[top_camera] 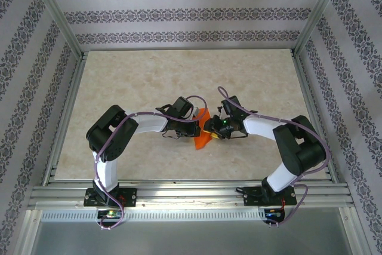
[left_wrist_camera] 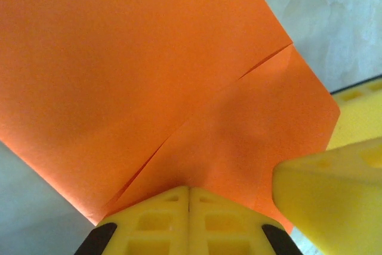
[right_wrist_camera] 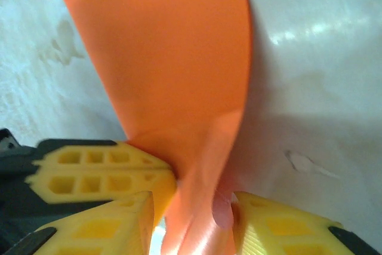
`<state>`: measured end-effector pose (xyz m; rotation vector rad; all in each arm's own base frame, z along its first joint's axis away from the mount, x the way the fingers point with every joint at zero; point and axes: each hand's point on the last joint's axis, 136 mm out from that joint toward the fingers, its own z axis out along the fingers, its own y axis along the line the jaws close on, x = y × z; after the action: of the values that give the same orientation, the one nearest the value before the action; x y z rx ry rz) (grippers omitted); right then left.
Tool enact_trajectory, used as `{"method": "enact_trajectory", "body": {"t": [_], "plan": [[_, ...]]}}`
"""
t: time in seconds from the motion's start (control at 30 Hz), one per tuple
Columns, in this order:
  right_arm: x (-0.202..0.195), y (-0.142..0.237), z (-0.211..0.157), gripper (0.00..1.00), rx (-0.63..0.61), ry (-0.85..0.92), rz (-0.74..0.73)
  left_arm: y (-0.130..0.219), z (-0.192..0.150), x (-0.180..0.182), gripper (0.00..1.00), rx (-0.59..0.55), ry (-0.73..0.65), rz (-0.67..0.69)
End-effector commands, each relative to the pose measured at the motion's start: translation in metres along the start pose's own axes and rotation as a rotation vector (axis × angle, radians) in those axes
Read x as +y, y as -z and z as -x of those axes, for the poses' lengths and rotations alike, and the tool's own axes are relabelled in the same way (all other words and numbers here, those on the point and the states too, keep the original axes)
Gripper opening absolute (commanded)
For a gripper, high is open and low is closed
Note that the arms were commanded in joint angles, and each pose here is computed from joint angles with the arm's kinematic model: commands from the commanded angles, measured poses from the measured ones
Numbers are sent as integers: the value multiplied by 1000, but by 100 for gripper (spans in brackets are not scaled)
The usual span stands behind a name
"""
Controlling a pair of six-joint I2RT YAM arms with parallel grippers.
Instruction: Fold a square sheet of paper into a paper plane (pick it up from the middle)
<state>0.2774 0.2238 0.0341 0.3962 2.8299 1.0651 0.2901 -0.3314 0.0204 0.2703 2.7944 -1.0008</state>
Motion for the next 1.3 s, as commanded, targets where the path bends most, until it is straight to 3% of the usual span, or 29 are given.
{"method": "enact_trajectory", "body": {"t": [0.0, 0.3, 0.67, 1.03, 1.27], "plan": [[10, -1, 14, 40, -5, 48, 41, 2, -10, 12, 0, 26, 38, 20], [2, -3, 26, 39, 2, 40, 90, 4, -10, 10, 0, 24, 36, 15], [-4, -11, 29, 19, 13, 28, 145, 8, -5, 3, 0, -1, 36, -3], [12, -2, 31, 3, 5, 78, 219, 34, 9, -12, 14, -117, -9, -29], [23, 17, 31, 0, -48, 138, 200, 70, 20, -17, 25, -252, -64, 12]]}}
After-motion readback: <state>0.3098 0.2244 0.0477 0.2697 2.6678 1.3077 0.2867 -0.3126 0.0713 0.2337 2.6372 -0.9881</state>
